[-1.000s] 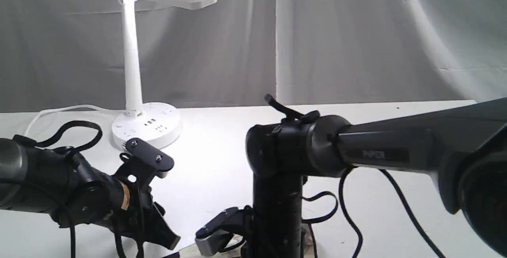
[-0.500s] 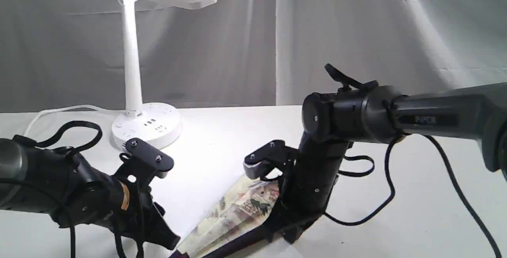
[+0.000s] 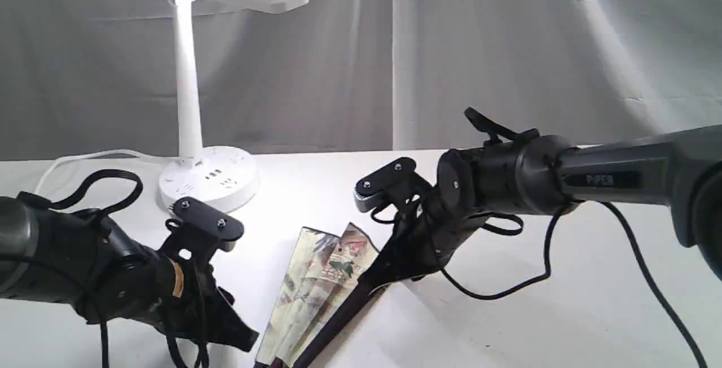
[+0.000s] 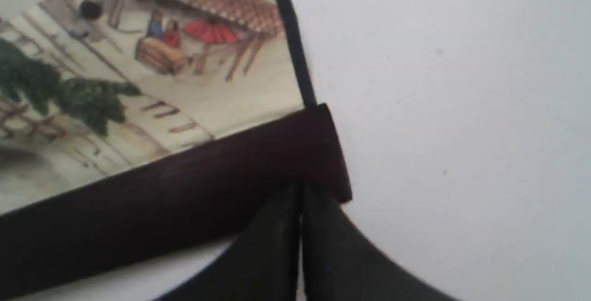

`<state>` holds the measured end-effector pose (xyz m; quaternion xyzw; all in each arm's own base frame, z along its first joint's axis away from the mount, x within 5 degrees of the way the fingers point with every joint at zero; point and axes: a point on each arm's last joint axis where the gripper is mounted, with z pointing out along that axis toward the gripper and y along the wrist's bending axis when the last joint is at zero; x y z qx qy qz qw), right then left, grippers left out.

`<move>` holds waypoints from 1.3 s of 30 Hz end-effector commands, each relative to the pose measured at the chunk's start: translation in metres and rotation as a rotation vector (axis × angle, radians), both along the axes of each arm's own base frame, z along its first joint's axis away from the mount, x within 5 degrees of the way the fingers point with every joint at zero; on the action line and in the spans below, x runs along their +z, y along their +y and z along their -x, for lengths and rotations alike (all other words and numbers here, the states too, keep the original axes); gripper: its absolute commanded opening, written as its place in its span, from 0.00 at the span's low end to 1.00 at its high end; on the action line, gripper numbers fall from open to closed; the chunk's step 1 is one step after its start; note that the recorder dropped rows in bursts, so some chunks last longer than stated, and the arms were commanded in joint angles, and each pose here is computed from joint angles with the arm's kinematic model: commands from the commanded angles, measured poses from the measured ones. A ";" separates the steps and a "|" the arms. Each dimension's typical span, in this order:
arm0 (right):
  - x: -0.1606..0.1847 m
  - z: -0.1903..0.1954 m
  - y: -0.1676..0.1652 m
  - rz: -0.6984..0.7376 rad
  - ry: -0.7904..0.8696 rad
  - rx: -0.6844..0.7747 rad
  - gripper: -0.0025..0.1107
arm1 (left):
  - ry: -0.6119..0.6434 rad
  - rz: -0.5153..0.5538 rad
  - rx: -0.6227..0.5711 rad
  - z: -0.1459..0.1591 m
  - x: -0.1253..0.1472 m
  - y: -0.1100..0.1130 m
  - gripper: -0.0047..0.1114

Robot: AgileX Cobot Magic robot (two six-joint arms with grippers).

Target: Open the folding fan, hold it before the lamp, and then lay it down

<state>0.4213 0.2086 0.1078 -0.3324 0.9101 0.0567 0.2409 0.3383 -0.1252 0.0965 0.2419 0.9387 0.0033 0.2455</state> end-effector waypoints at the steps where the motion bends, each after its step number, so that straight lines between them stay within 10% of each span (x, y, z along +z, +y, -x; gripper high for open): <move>1: 0.002 -0.006 -0.003 -0.015 -0.068 -0.012 0.04 | 0.039 0.053 0.094 0.002 -0.004 -0.001 0.34; 22: 0.005 0.028 0.003 0.120 0.206 0.104 0.04 | 0.146 -0.011 0.128 0.011 -0.013 0.004 0.34; 39: -0.017 0.002 0.015 0.000 -0.051 0.053 0.04 | 0.184 -0.007 0.012 0.039 -0.014 -0.048 0.34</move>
